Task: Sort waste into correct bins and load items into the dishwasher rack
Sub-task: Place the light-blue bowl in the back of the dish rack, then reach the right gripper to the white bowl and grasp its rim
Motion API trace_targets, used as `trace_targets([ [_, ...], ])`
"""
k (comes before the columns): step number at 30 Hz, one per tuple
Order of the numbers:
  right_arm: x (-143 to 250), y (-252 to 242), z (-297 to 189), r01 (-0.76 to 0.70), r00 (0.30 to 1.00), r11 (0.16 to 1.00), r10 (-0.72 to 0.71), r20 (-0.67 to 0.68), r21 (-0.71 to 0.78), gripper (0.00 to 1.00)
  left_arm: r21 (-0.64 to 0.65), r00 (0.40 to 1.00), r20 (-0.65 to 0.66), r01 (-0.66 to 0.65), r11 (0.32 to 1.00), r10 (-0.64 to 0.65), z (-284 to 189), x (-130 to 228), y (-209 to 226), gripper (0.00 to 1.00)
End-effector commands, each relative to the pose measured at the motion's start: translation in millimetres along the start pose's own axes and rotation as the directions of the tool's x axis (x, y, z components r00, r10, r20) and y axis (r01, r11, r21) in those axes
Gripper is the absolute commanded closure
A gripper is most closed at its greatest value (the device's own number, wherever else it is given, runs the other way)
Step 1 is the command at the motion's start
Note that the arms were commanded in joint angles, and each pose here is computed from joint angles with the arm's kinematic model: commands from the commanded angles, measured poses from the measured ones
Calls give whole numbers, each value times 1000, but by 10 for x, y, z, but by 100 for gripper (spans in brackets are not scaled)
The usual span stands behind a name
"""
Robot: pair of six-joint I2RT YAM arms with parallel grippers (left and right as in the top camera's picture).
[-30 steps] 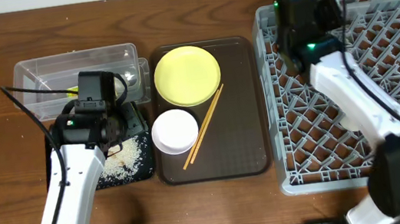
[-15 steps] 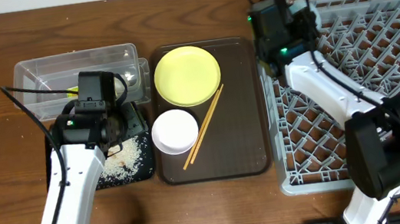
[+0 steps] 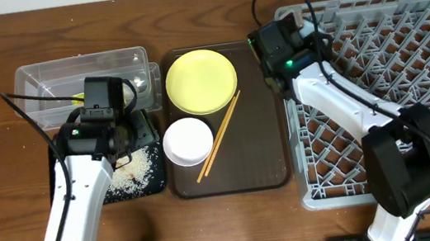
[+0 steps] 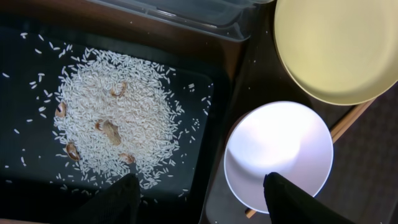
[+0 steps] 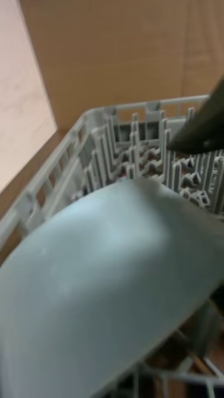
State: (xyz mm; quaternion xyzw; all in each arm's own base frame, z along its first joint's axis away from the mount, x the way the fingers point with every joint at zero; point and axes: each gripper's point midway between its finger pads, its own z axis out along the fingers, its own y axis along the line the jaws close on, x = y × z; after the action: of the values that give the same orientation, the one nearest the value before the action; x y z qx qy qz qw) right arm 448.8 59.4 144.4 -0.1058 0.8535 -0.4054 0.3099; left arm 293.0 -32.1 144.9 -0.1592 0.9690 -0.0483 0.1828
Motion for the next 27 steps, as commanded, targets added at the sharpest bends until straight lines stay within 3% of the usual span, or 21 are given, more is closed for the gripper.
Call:
trace_targets([
  [1, -200, -170, -266, -125, 988, 986, 134, 71, -111, 49, -16, 1000, -3, 12, 1000, -12, 23, 3, 33, 33],
  [5, -408, -184, -614, -169, 963, 925, 229, 142, -340, 37, -16, 1000, -3, 12, 1000, -12, 23, 3, 33, 33],
  [9, -562, 143, -1140, -83, 943, 733, 278, 185, -675, 36, -17, 1000, -3, 12, 1000, -12, 23, 3, 35, 33],
  [12, -517, 380, -1407, -43, 949, 591, 276, 152, -806, 36, -18, 1000, -5, 12, 1000, -12, 23, 7, 39, 33],
  [18, -296, 886, -1722, -20, 980, 420, 188, 65, -907, 35, -80, 998, -4, 60, 995, -60, 2, -9, 266, 33],
  [27, 36, 1726, -1975, 16, 1000, 309, 13, 21, -951, 35, -166, 950, -9, 305, 938, -311, -57, -8, 881, 32],
])
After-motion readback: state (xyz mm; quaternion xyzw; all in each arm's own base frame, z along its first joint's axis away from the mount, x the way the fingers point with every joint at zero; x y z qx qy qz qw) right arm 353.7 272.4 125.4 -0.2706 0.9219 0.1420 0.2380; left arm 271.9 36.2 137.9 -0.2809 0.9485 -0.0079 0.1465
